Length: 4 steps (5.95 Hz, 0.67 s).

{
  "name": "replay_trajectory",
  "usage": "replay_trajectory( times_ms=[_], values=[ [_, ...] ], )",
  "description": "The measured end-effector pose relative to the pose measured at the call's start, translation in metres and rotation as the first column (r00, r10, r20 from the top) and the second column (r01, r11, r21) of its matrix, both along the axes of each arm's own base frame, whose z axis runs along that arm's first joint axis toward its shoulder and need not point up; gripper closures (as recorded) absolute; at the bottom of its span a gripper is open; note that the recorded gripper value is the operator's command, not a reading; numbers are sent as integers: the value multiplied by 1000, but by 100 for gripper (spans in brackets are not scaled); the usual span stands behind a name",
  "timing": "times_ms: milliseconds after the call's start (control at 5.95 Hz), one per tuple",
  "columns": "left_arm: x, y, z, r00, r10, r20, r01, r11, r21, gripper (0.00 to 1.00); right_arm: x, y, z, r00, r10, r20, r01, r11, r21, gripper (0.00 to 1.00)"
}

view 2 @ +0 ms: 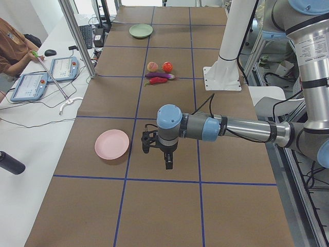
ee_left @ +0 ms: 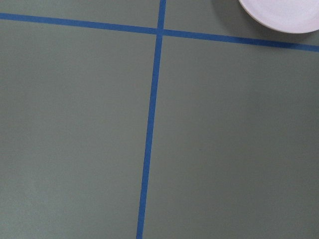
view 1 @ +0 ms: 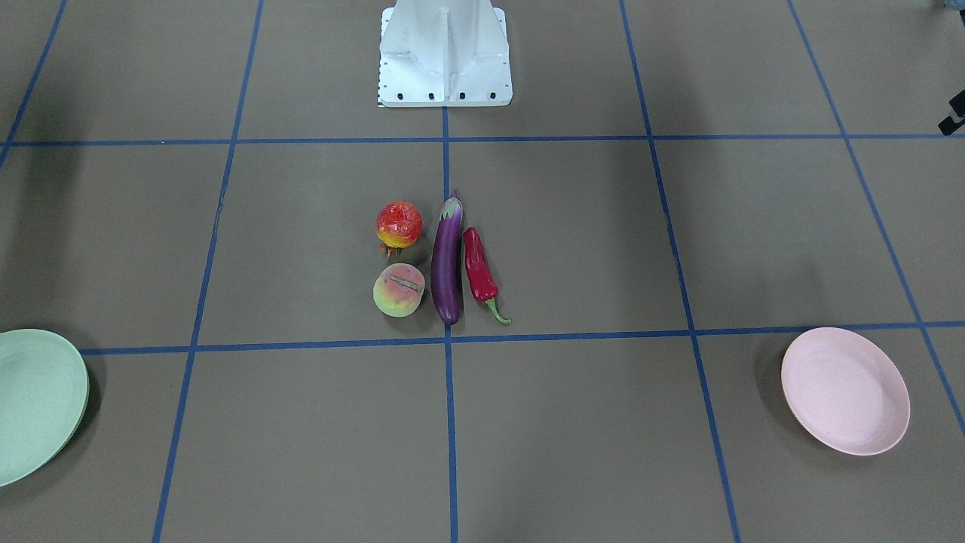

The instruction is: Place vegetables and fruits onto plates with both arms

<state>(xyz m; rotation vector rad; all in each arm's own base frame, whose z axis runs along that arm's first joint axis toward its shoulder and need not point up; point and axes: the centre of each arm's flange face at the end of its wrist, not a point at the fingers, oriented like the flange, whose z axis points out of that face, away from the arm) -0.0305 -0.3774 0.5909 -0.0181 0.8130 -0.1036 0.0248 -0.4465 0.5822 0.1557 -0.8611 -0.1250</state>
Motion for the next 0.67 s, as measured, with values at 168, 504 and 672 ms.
replay_trajectory(
  times_ms=[168, 504, 672],
  values=[
    [1, 6, 4, 1000, 2, -16, -2, 1000, -10, 0, -1, 1, -1, 1000, -3, 9, 3, 1000, -3, 0],
    [5, 8, -3, 997, 5, -73, -6, 1000, -9, 0, -3, 6, 1, 999, -6, 35, 7, 1000, -14, 0],
    [15, 2, -15, 993, 10, -119, -10, 1000, 0, 0, -5, 9, 0, 998, -10, 65, 11, 1000, -19, 0]
  ],
)
